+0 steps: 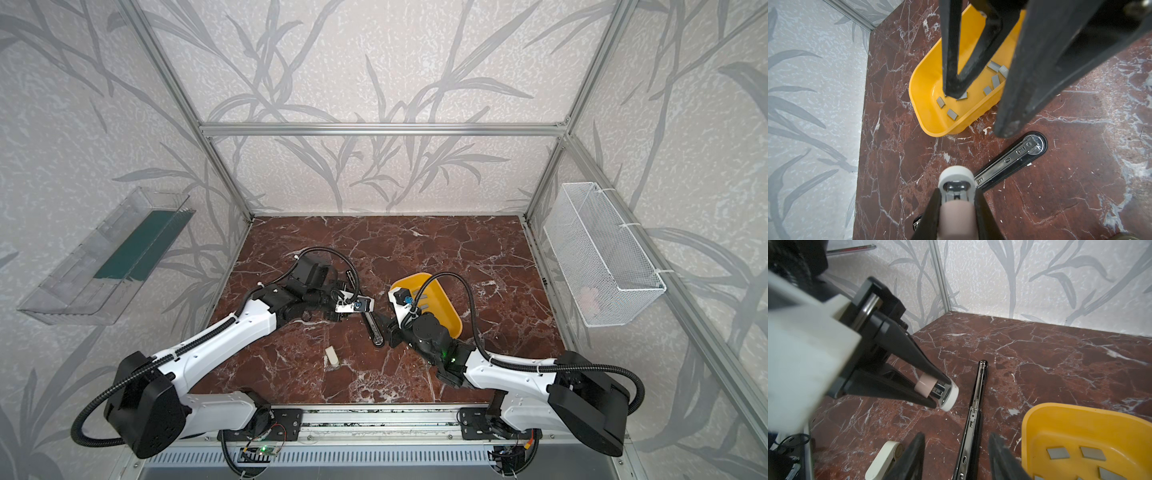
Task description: Load the staples into the stapler
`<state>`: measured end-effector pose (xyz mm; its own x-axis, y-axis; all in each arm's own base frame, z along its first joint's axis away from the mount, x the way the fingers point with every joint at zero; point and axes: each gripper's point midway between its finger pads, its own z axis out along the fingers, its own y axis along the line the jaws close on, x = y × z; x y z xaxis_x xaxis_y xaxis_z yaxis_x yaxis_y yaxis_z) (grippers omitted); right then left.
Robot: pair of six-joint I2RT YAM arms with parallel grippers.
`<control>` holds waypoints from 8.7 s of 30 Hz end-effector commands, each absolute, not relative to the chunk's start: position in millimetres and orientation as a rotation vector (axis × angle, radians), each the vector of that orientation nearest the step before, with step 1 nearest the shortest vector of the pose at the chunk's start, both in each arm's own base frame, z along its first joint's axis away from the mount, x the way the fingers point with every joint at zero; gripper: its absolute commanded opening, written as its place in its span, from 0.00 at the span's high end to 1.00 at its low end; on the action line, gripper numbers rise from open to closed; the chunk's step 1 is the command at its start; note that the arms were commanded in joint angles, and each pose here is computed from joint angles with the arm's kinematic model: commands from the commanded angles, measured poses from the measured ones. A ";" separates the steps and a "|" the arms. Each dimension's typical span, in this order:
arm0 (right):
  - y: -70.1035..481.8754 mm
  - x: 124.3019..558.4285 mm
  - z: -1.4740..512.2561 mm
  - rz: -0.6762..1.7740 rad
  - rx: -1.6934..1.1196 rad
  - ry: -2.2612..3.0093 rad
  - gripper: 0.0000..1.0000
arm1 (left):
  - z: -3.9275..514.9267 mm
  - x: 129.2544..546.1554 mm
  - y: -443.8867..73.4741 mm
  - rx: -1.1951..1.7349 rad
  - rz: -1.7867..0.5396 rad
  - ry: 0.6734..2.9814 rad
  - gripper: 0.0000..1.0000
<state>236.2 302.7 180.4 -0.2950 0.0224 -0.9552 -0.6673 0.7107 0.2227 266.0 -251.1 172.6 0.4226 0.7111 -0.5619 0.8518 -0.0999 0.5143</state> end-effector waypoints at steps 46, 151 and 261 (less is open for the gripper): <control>304.7 257.9 174.8 0.746 -0.422 1.847 0.61 | 191.7 204.9 -274.5 1.991 -0.416 1.012 1.00; 347.7 240.1 184.3 0.978 -0.652 1.734 0.78 | 269.3 240.2 -304.2 1.524 -0.568 1.179 1.00; 349.0 194.7 219.3 1.036 -0.943 1.450 0.31 | 274.4 151.0 -277.0 1.746 -1.002 0.974 1.00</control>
<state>195.6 344.7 203.4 -0.1541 -0.0425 -0.9871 -0.9361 0.3260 0.1321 160.9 -278.2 271.3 0.3489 0.2305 -0.9084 0.9164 -0.2866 0.2793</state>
